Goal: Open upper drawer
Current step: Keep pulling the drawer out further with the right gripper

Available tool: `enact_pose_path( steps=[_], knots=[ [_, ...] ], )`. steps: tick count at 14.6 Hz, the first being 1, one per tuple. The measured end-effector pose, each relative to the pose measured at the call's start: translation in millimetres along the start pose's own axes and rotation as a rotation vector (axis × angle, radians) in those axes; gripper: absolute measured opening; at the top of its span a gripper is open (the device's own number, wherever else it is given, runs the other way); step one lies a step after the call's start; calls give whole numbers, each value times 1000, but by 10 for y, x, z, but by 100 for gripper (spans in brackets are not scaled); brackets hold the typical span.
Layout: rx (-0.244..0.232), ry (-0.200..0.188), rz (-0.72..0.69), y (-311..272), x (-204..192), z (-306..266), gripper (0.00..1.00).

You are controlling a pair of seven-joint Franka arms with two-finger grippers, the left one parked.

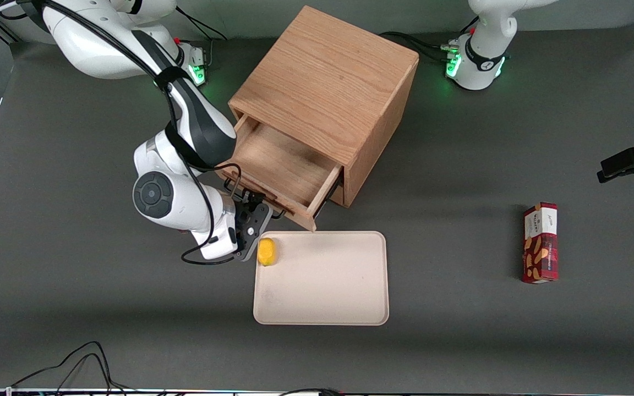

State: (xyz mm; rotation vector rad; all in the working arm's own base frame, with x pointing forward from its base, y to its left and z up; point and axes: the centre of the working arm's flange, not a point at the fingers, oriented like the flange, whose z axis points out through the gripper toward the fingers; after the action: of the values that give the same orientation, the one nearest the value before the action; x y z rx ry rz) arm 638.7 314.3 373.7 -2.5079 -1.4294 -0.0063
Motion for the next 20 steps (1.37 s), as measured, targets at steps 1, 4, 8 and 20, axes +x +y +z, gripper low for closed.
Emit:
enact_pose_path(
  steps=[1, 4, 8, 20],
  knots=[
    [-1, 3, 0, 37, -10, -9, 100],
    [-3, 8, -1, 100, -17, -23, 100],
    [-5, 7, 0, 193, -25, -51, 100],
    [-16, -12, 8, 435, -156, -246, 100]
  ],
)
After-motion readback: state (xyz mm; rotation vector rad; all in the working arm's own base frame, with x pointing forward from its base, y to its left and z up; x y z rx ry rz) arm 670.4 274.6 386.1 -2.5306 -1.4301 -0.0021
